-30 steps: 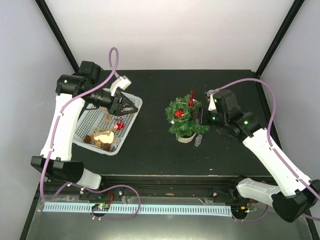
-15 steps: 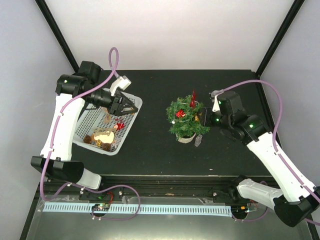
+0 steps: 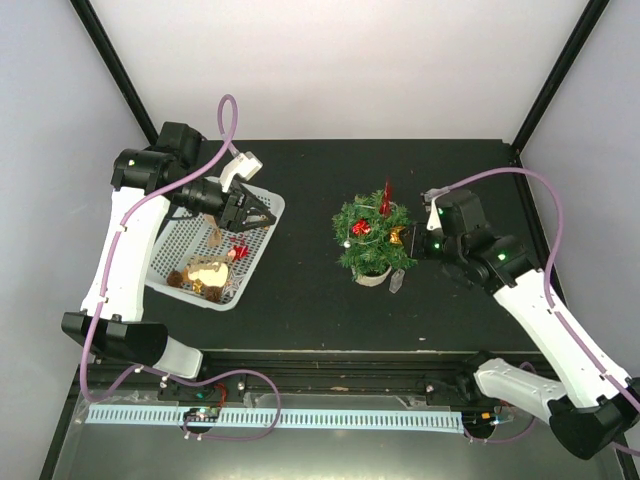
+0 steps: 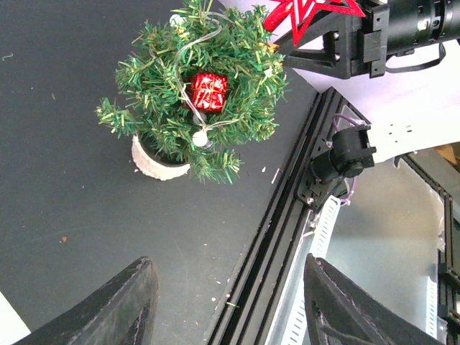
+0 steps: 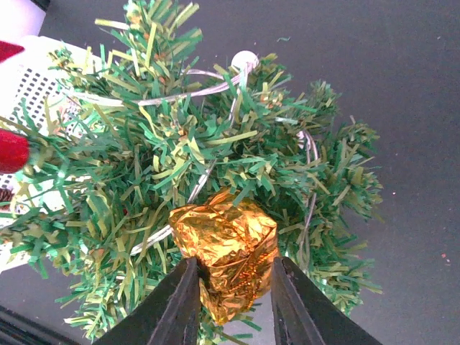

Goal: Decorate the small christmas tree

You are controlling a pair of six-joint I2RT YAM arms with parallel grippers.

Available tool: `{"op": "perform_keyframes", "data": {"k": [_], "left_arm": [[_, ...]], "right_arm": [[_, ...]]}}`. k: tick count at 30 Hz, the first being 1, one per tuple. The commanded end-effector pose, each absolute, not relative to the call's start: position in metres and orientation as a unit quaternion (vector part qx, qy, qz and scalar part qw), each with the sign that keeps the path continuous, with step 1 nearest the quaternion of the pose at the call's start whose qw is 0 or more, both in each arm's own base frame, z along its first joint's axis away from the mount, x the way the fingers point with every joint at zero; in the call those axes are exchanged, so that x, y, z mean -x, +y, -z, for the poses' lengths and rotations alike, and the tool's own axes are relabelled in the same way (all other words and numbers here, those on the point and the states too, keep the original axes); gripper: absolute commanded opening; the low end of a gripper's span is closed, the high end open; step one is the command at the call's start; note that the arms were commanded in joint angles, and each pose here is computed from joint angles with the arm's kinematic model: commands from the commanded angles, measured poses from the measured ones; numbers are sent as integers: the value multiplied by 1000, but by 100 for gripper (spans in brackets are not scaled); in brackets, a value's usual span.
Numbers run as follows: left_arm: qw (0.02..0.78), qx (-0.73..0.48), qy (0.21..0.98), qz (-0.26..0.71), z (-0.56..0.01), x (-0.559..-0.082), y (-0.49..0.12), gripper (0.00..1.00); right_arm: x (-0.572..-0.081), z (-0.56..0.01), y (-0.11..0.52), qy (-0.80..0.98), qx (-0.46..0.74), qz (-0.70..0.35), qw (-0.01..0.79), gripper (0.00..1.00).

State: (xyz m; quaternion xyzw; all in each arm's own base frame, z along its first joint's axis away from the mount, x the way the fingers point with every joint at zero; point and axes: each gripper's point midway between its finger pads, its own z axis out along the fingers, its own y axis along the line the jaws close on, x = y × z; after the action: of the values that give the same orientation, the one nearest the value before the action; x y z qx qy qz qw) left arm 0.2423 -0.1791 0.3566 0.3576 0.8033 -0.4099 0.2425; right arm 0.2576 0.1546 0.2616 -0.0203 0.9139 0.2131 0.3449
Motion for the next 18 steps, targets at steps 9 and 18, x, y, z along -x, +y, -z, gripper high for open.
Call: {"op": "perform_keyframes", "data": {"k": [9,18], "left_arm": [[253,-366,802,400,-359,-235,-176,57],[251,-365,802,400,-357,-236,-176,57]], "right_arm": [[-270,-253,175,912,35,-243,328,30],[-273,-243,180,916,39,-246,315,29]]}}
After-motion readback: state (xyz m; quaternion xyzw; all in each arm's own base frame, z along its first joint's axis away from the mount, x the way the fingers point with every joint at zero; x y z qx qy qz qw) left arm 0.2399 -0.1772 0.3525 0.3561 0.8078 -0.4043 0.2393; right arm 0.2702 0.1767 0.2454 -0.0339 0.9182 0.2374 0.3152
